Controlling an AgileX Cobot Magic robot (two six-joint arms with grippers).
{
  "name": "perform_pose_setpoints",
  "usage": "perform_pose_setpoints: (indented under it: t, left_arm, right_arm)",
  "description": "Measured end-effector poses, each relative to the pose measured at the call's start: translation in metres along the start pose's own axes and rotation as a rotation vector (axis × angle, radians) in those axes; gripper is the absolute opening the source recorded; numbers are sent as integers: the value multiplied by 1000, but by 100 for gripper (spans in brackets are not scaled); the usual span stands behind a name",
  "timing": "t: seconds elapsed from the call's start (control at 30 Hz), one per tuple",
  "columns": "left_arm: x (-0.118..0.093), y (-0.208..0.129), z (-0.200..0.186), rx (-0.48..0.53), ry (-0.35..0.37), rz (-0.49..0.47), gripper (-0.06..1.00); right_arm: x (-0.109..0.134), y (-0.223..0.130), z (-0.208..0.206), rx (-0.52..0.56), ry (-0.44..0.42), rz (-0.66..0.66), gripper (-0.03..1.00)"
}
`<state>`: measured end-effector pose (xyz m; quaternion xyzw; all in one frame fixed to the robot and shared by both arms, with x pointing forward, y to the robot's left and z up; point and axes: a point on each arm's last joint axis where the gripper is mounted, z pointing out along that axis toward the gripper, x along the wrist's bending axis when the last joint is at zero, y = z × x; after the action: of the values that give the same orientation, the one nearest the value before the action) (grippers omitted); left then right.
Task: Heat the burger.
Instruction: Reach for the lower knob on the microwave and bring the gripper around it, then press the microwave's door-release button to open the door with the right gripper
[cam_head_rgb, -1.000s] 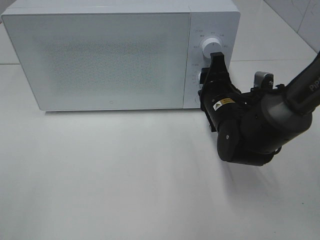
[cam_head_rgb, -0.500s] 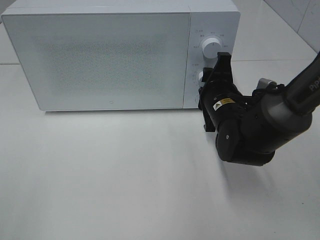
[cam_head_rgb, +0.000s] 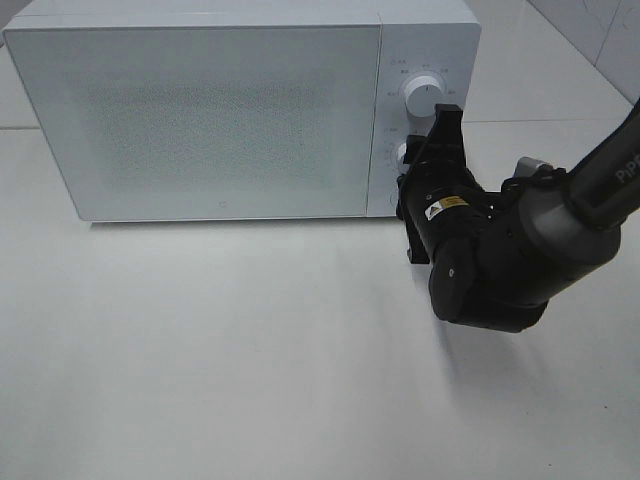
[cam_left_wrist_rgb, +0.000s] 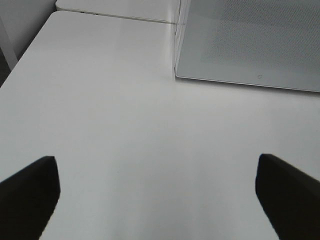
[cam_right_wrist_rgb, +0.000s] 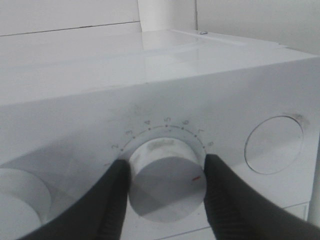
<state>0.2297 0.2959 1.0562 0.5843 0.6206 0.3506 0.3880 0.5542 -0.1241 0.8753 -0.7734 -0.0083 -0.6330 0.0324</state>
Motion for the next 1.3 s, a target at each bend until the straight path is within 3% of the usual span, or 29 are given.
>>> perform_pose_setpoints:
  t: [0.4, 0.63, 0.77, 1.13, 1.3]
  left_arm:
    - [0, 0, 0, 0, 0, 0, 99]
    - [0, 0, 0, 0, 0, 0, 99]
    - [0, 0, 0, 0, 0, 0, 99]
    - [0, 0, 0, 0, 0, 0, 99]
    - [0, 0, 0, 0, 0, 0, 99]
  right_arm:
    - [1, 0, 0, -28, -4, -20, 43]
    - [0, 1, 0, -47, -8, -34, 61]
    - [0, 1, -1, -43, -6, -57, 63]
    - [11, 6, -22, 41, 17, -192, 65]
    - [14, 11, -39, 105, -39, -287, 65]
